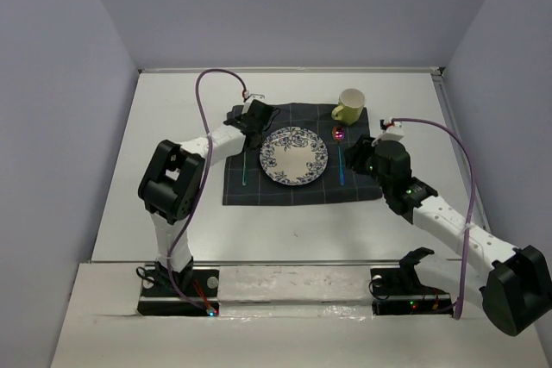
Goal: Set the dinner table for one person
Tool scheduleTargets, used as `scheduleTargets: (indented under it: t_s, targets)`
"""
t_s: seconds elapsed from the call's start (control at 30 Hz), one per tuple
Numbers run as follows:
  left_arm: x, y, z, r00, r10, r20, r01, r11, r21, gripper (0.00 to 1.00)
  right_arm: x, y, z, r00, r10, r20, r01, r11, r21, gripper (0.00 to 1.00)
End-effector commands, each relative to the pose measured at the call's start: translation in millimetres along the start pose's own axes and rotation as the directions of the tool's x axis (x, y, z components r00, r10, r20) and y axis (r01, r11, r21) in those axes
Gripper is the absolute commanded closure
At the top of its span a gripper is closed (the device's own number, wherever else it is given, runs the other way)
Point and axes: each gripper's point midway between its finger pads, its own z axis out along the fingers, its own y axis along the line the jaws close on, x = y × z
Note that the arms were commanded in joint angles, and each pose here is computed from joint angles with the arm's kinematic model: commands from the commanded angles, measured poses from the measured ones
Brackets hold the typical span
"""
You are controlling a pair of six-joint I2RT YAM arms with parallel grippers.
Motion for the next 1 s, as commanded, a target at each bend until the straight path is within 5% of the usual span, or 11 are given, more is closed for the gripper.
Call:
scheduleTargets:
  t_s: [0.0, 0.17, 0.27, 0.4, 0.47, 0.7, 0.87, 0.97]
  targets:
    - [-4.0, -2.2, 7.0, 1.0, 0.005, 0.018, -0.005, 1.0, 0.0, 1.0, -14.4, 11.2, 0.7, 0.998, 0.017, 0.052, -0.015, 0.999, -0.035, 0.52]
    - [-3.7, -3.4, 9.2, 1.0, 0.005, 0.02, -0.005, 1.0, 0.006, 0.98, -13.7, 10.8, 1.0, 0.999, 0.014, 0.05, -0.013, 0.999, -0.033, 0.52]
    - [-1.7, -4.2, 10.1, 1.0, 0.006, 0.015, -0.006, 1.0, 0.009, 0.83, -14.3, 10.4, 1.0, 0.999, 0.013, 0.053, -0.012, 0.999, -0.031, 0.52]
    - [-6.0, -0.6, 1.6, 0.999, -0.017, 0.028, 0.017, 1.0, 0.004, 0.37, -20.5, 11.7, -4.6, 0.997, 0.013, 0.075, -0.01, 0.999, -0.042, 0.52]
    - [-14.3, 5.4, -7.2, 0.999, -0.031, 0.041, 0.031, 0.999, -0.013, 0.25, -23.6, 10.4, -8.0, 0.996, 0.012, 0.089, -0.008, 0.999, -0.04, 0.52]
    - [-77.3, 21.8, -80.8, 0.966, -0.142, 0.216, 0.131, 0.989, 0.064, 0.05, -57.3, 19.6, -28.7, 0.99, 0.002, 0.139, 0.005, 0.999, -0.05, 0.5]
    - [-123.9, 32.9, -188.2, 0.85, -0.31, 0.425, 0.175, 0.929, 0.327, 0.01, -87.7, 42.2, -63.6, 0.987, 0.05, 0.15, -0.028, 0.99, -0.141, 0.46]
    - [-137.5, 65.5, -269.7, 0.714, -0.417, 0.563, 0.163, 0.881, 0.445, 0.01, -113.8, 58.7, -92.2, 0.979, 0.081, 0.188, -0.038, 0.975, -0.221, 0.42]
